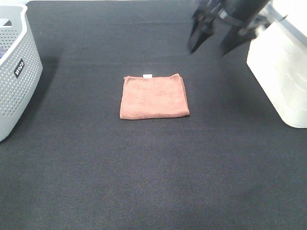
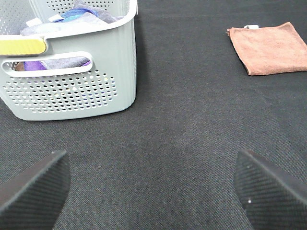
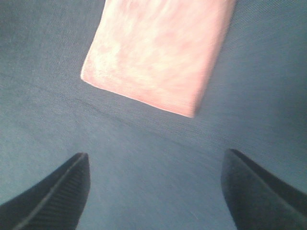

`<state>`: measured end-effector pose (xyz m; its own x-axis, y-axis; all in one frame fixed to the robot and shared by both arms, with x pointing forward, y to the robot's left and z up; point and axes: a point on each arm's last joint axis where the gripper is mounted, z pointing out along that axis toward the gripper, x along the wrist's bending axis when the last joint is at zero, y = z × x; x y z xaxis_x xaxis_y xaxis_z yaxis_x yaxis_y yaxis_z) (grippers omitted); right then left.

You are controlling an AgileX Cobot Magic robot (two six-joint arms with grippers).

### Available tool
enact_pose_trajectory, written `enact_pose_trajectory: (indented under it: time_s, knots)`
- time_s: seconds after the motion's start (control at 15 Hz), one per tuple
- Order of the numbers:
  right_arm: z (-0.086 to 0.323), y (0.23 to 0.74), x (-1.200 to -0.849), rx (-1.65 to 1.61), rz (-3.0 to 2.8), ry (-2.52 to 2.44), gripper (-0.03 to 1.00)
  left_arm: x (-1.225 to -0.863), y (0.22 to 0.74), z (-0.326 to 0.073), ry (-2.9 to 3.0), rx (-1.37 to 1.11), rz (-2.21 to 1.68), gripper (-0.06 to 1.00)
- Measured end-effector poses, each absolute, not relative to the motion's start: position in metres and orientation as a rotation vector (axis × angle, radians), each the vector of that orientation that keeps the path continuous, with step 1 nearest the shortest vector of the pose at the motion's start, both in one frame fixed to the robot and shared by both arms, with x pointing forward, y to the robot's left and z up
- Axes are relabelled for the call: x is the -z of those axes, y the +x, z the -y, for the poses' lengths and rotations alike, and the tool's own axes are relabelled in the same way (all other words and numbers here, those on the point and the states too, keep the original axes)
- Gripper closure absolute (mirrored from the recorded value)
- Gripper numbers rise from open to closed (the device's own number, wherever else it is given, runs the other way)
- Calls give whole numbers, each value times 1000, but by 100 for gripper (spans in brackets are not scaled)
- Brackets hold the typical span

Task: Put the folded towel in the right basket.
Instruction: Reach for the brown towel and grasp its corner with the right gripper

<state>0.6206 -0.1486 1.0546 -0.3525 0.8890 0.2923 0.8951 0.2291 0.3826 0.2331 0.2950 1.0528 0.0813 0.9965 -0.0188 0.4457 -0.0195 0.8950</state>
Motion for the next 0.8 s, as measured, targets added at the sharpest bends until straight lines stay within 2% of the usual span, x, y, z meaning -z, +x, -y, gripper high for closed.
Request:
enact_pose_trajectory:
  time_s: [0.07, 0.13, 0.33, 0.8]
  knots:
    - [149, 621, -1055, 777, 2453, -1781, 25, -1053, 233, -295, 1579, -891, -1472, 7]
    - [141, 635, -1030, 738, 2417, -1764, 25, -1053, 233, -295, 1579, -891, -1472, 7]
    - [129, 662, -992, 701, 2365, -1742, 25, -1053, 233, -295, 1579, -891, -1472, 7]
    - [128, 708, -934, 715, 2153, -1721, 25, -1053, 233, -295, 1579, -891, -1472, 7]
